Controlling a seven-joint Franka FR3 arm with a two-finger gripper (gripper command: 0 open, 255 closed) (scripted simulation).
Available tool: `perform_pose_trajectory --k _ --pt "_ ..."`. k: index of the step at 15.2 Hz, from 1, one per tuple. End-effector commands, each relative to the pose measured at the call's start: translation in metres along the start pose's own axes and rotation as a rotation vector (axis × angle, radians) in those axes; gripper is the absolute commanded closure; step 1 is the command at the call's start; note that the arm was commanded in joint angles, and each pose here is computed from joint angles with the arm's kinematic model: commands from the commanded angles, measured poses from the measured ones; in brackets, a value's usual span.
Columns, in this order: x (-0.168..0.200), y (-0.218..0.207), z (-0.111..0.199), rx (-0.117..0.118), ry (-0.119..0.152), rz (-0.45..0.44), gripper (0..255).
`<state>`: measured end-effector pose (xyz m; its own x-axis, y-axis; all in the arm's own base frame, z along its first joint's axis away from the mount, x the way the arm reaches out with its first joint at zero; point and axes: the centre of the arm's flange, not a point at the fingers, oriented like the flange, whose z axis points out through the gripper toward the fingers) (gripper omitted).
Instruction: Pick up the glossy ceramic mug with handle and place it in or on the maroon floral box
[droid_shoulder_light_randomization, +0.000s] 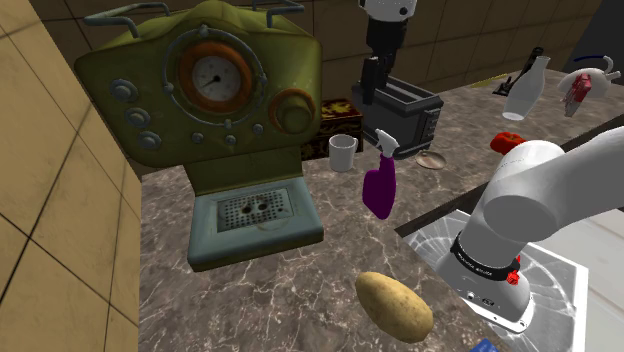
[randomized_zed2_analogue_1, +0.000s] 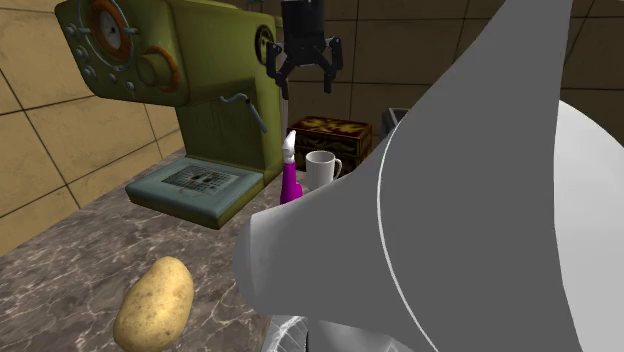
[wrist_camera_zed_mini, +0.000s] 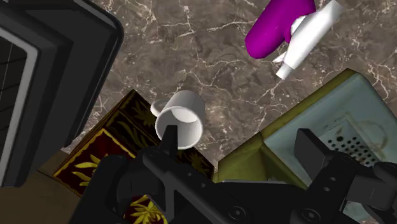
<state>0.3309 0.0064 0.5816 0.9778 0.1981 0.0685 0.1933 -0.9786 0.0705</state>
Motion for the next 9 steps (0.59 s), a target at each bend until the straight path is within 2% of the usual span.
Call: perform_pose_trajectory --k 1,9 --pt "0.0 0.0 0.0 0.0 0.0 0.0 0" --pt "0.045 0.016 0.095 0.011 -0.009 -0.014 0"
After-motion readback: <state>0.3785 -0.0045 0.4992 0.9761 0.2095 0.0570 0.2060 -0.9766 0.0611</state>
